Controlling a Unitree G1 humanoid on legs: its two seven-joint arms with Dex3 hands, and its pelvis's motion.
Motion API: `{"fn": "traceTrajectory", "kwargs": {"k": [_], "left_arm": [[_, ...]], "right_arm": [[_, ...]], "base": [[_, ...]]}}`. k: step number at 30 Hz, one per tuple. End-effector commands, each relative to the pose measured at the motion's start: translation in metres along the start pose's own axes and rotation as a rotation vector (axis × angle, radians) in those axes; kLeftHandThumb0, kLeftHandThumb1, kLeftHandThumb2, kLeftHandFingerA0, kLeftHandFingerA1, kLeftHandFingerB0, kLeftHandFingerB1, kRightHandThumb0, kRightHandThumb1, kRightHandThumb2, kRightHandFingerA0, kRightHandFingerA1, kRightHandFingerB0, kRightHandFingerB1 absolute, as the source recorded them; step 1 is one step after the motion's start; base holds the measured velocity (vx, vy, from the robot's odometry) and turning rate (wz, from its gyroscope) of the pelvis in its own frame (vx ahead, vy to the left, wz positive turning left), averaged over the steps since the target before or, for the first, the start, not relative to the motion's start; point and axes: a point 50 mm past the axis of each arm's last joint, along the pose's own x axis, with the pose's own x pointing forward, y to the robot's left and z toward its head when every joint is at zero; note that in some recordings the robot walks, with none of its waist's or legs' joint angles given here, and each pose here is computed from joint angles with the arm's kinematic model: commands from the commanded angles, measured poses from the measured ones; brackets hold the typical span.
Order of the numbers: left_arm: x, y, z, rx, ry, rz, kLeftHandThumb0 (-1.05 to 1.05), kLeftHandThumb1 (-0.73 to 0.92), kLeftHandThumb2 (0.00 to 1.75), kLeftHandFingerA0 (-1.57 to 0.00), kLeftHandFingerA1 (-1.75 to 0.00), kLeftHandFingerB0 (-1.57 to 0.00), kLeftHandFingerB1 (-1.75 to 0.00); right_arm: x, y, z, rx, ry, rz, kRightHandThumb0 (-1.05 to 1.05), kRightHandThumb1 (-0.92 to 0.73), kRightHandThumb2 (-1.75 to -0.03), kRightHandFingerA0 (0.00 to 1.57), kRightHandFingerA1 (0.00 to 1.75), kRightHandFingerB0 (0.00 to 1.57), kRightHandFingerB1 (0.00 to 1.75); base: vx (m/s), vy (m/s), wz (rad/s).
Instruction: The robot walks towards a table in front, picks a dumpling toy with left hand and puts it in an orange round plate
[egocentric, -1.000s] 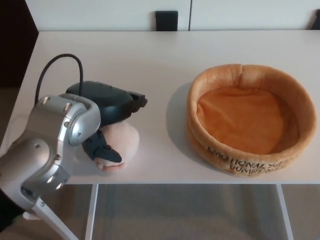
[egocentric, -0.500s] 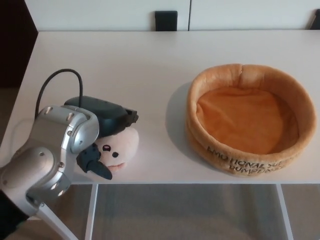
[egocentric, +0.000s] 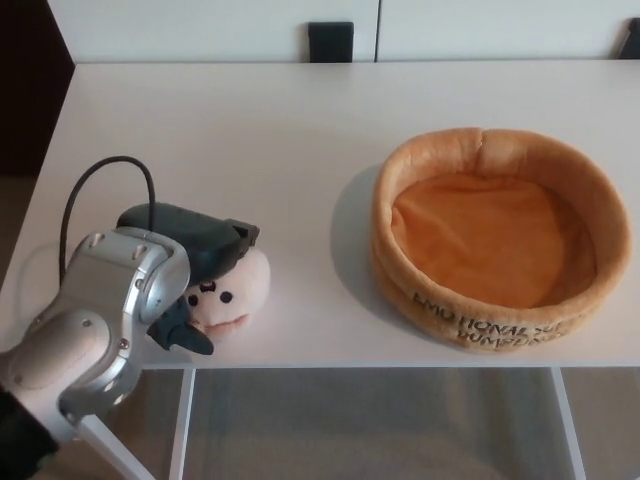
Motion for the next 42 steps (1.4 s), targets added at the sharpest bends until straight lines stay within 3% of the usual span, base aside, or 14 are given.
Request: {"fn": "traceTrajectory", "kwargs": {"k": [1,2,3,4,5,6,8,9,19,25,29,30,31,42], "left_arm": [[0.006,-0.017,-0.002,0.050,0.007,0.097,-0.46,0.33,0.65,-0.11,-0.41,0.00,-0.18],[0.006,-0.018,-0.002,0.050,0.005,0.101,-0.46,0.33,0.65,-0.11,-0.41,0.00,-0.18],[0.008,-0.024,-0.001,0.031,-0.026,0.141,-0.29,0.50,0.57,-0.67,-0.86,-0.10,-0.31],[0.011,-0.029,-0.001,0.039,-0.041,0.167,-0.16,0.43,0.89,-0.77,-1.04,-0.14,-0.48],[0.012,-0.032,-0.001,0.047,-0.052,0.184,-0.16,0.43,0.89,-0.77,-1.04,-0.14,-0.48],[0.015,-0.037,-0.001,0.058,-0.062,0.214,-0.24,0.61,0.59,-0.69,-1.30,-0.53,-0.37],[0.017,-0.040,-0.002,0.060,-0.068,0.239,-0.24,0.61,0.59,-0.69,-1.30,-0.53,-0.37],[0.019,-0.044,-0.002,0.042,-0.081,0.263,-0.34,0.60,0.59,-0.72,-1.33,-0.78,-0.49],[0.024,-0.050,-0.002,-0.018,-0.130,0.365,-0.38,0.72,0.62,-0.76,-1.25,-0.75,-0.50],[0.024,-0.042,0.000,-0.237,-0.152,0.487,-0.35,0.71,0.61,-0.86,-1.20,-0.76,-0.51],[0.021,-0.033,-0.003,-0.430,-0.177,0.513,-0.24,0.70,0.60,-0.86,-0.94,-0.80,-0.54],[0.021,-0.031,-0.004,-0.466,-0.183,0.513,-0.24,0.70,0.60,-0.86,-0.94,-0.80,-0.54],[0.020,-0.027,-0.006,-0.547,-0.203,0.511,-0.19,0.78,0.63,-0.88,-1.16,-0.84,-0.60],[-0.006,0.034,-0.015,-0.900,-0.300,0.627,-0.13,0.77,0.63,-0.99,-1.19,-0.90,-0.66]], "right_arm": [[0.000,-0.004,0.002,0.001,-0.004,-0.015,-0.19,-0.55,-0.56,0.87,0.83,0.47,0.37],[0.000,-0.004,0.002,0.001,-0.004,-0.015,-0.19,-0.55,-0.56,0.87,0.83,0.47,0.37],[0.000,-0.003,0.001,0.001,-0.005,-0.014,-0.20,-0.55,-0.56,0.85,0.91,0.47,0.37],[0.000,-0.003,0.001,0.008,-0.007,-0.012,-0.19,-0.53,-0.56,0.87,0.86,0.46,0.37],[0.000,-0.003,0.001,0.013,-0.008,-0.011,-0.19,-0.53,-0.56,0.87,0.86,0.46,0.37],[0.000,-0.003,0.002,0.018,-0.011,-0.009,-0.18,-0.51,-0.55,0.87,0.98,0.46,0.37],[0.000,-0.004,0.002,0.018,-0.013,-0.008,-0.18,-0.51,-0.55,0.87,0.98,0.46,0.37],[0.000,-0.004,0.003,0.025,-0.010,-0.010,-0.24,-0.45,-0.62,0.86,1.15,0.44,0.42],[0.001,-0.007,0.011,0.026,-0.019,-0.017,-0.20,-0.51,-0.55,0.86,1.21,0.48,0.37],[0.001,-0.008,0.017,-0.034,-0.040,-0.039,-0.22,-0.52,-0.56,0.88,1.01,0.45,0.36],[0.002,-0.008,0.021,-0.047,-0.034,-0.040,-0.30,-0.46,-0.68,0.92,1.03,0.42,0.44],[0.002,-0.008,0.022,-0.044,-0.035,-0.039,-0.30,-0.46,-0.68,0.92,1.03,0.42,0.44],[0.002,-0.008,0.024,-0.044,-0.037,-0.039,-0.22,-0.54,-0.57,0.90,1.18,0.47,0.36],[0.002,-0.010,0.025,-0.095,-0.037,-0.040,-0.24,-0.56,-0.57,0.90,1.18,0.46,0.36]], "base": [[0.00,0.000,0.00],[0.00,0.000,0.00],[0.00,0.000,0.00],[0.00,0.000,0.00],[0.00,0.000,0.00],[0.00,0.000,0.00],[0.00,0.000,0.00],[0.00,0.000,0.00],[0.00,0.000,0.00],[0.00,0.000,0.00],[0.00,0.000,0.00],[0.00,0.000,0.00],[0.00,0.000,0.00],[0.00,0.000,0.00]]}}
